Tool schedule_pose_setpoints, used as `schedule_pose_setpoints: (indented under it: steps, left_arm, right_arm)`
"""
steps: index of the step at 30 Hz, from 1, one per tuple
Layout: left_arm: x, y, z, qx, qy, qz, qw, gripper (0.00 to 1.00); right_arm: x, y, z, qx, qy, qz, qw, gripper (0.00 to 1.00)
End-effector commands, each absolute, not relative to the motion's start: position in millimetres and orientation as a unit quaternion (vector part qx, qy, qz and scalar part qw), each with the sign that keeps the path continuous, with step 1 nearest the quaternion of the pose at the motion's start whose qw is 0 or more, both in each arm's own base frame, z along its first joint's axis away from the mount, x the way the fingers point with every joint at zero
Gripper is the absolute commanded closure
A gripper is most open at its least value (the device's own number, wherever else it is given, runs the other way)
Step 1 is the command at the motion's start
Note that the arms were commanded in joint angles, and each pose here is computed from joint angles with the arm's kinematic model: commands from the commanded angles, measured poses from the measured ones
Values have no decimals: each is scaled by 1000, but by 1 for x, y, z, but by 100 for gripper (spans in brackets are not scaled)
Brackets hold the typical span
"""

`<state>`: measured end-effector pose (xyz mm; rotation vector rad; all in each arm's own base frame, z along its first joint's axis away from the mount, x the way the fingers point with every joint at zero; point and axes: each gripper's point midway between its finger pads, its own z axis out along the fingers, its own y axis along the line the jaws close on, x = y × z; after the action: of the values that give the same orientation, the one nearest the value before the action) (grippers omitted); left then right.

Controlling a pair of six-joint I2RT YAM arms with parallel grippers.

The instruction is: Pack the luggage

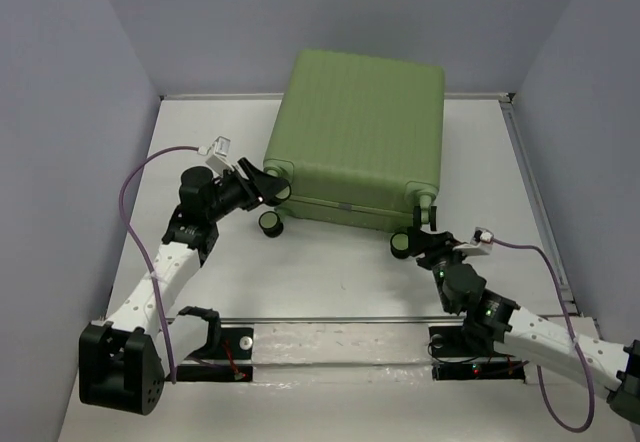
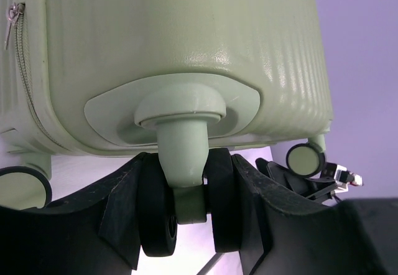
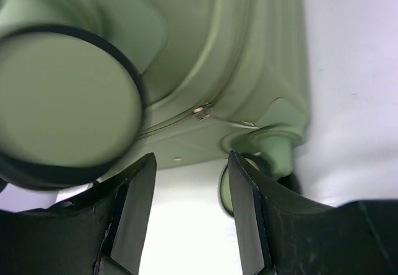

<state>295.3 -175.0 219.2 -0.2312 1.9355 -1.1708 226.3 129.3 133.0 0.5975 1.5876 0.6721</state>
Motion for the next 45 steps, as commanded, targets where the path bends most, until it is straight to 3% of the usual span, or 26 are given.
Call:
schedule_pose_setpoints:
  steps: [1,10,16,33,45]
  left_arm:
    - [293,-170,298,-19,686,-519,510,94]
    - [293,-176,284,-12,687,-546,479,94]
    - [293,-176,280,-15,689,-543,480,94]
    - [290,-175,278,-14,689,-539,485,94]
    - [290,-176,275,-16,690,-539,482,94]
  right_arm:
    - [226,103,109,294,700,221,612,44]
    - [234,102,108,275,721,177,610,44]
    - [247,129,141,187,720,200,637,46]
    - [266,142,160,122,710,216,659,48]
    - [274,152,176,104,696,222,674,69]
